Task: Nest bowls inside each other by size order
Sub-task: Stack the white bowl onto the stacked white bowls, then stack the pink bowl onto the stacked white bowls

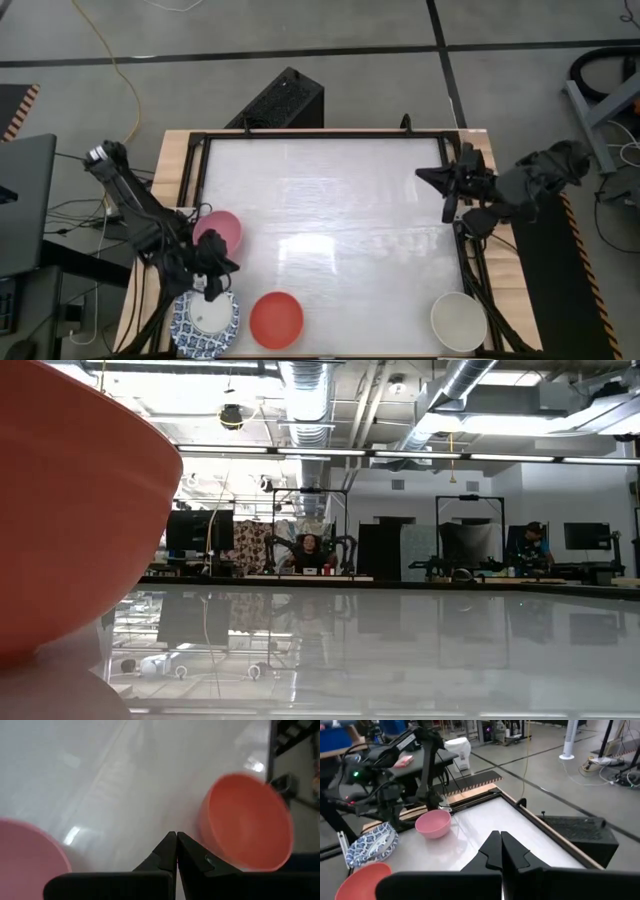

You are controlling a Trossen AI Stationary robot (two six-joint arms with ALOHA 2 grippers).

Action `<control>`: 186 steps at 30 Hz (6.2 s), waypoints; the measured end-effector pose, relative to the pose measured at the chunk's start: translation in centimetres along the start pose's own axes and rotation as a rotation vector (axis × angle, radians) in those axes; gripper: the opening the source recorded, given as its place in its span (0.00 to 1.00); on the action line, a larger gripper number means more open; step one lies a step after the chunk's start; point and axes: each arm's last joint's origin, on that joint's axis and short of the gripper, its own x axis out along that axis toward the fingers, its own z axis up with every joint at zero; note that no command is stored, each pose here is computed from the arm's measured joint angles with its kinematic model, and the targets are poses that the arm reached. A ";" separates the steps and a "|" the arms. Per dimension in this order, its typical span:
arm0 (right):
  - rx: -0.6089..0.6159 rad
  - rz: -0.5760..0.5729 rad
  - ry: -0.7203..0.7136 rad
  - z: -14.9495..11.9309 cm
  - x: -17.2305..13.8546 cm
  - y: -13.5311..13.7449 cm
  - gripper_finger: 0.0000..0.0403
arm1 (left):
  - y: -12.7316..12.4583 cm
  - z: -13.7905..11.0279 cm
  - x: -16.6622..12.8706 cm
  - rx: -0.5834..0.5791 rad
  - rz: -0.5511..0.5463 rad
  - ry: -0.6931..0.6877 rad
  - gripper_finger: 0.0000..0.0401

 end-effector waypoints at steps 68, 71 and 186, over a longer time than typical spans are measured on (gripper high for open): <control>0.048 0.021 0.151 -4.1 5.7 5.1 0.03 | -0.3 2.5 0.0 0.151 0.275 0.322 0.30; 0.048 0.041 0.183 -4.3 6.4 5.4 0.03 | 0.1 3.0 0.2 0.159 0.296 0.324 0.41; -0.982 0.785 0.408 -9.3 36.2 17.7 0.04 | -1.7 3.8 0.6 1.187 -0.206 0.397 0.00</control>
